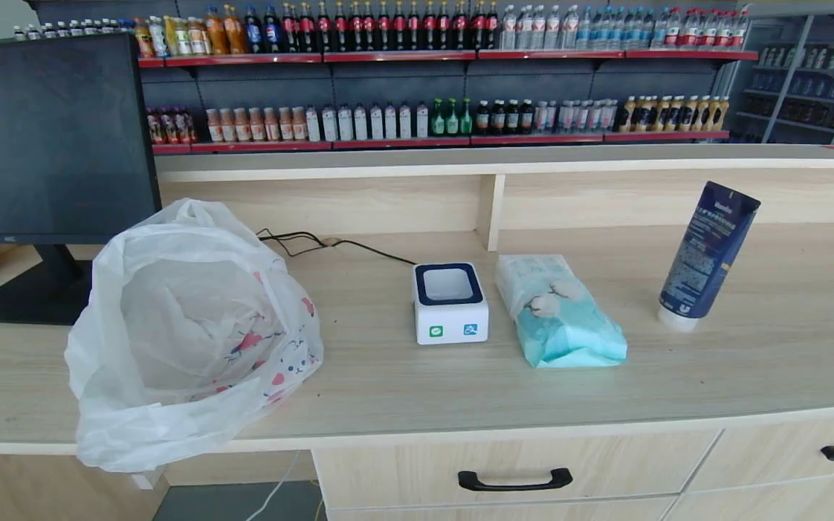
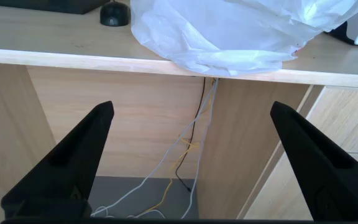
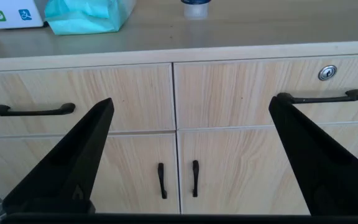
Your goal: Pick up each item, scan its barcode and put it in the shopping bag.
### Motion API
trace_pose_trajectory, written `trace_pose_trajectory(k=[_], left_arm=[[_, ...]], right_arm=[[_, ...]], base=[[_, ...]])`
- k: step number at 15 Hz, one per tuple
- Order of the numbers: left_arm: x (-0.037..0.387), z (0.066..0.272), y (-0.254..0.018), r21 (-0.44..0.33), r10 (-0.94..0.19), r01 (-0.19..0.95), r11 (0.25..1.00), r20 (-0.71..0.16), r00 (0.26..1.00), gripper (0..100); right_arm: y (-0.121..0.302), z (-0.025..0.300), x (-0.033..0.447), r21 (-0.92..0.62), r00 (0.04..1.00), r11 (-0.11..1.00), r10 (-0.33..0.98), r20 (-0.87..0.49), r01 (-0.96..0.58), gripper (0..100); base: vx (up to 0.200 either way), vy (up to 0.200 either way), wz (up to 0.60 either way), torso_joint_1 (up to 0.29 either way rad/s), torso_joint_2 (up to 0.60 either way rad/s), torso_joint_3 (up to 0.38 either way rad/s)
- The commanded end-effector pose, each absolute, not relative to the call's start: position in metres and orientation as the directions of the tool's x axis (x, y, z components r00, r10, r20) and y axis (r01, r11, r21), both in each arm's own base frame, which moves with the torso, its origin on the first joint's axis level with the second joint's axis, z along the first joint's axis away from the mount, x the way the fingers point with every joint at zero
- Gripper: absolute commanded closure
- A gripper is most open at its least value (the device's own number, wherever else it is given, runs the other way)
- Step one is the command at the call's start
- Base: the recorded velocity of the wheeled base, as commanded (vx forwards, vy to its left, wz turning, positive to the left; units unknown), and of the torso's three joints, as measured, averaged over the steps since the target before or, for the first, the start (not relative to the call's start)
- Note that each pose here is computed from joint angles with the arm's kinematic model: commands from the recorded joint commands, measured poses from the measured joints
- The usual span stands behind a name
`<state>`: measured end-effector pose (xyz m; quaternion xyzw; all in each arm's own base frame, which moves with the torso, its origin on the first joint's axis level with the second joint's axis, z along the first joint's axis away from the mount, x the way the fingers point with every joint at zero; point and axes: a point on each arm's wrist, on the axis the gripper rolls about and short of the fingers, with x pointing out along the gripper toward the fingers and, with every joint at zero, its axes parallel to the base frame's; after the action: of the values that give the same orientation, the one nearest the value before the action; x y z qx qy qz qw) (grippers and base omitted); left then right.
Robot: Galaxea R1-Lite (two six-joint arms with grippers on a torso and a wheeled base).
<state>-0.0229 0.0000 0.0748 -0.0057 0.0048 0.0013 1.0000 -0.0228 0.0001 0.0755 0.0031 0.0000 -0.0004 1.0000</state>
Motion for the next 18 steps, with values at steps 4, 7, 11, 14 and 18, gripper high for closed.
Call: trace_pose_trajectory(k=[4, 7, 11, 14, 18], left_arm=[[-0.023, 0.075, 0.000, -0.011, 0.003, -0.003, 1.000, -0.011, 1.000, 0], [-0.023, 0.075, 0.000, -0.012, 0.003, -0.003, 1.000, -0.011, 1.000, 0], [-0.023, 0.075, 0.000, -0.012, 0.003, -0.003, 1.000, -0.011, 1.000, 0], [-0.023, 0.075, 0.000, -0.012, 0.003, -0.003, 1.000, -0.011, 1.000, 0], [-0.023, 0.075, 0.000, -0.012, 0.003, -0.003, 1.000, -0.011, 1.000, 0]], right_arm=[[0.000, 0.075, -0.023, 0.006, 1.000, 1.000, 0.000, 0.000, 0.000, 0], [0.000, 0.076, -0.023, -0.008, 1.000, 1.000, -0.005, 0.002, 0.005, 0], [0.001, 0.118, -0.034, -0.064, 0.974, 0.998, 0.037, 0.222, -0.023, 0], [0.002, 0.125, -0.032, -0.144, 0.978, 0.988, 0.078, 0.193, -0.051, 0], [0.002, 0.170, -0.021, -0.162, 0.984, 0.986, 0.077, 0.163, -0.050, 0]], base=[[0.000, 0.000, 0.00, 0.000, 0.00, 0.000], [0.000, 0.000, 0.00, 0.000, 0.00, 0.000], [0.000, 0.000, 0.00, 0.000, 0.00, 0.000], [0.000, 0.000, 0.00, 0.000, 0.00, 0.000], [0.000, 0.000, 0.00, 0.000, 0.00, 0.000]])
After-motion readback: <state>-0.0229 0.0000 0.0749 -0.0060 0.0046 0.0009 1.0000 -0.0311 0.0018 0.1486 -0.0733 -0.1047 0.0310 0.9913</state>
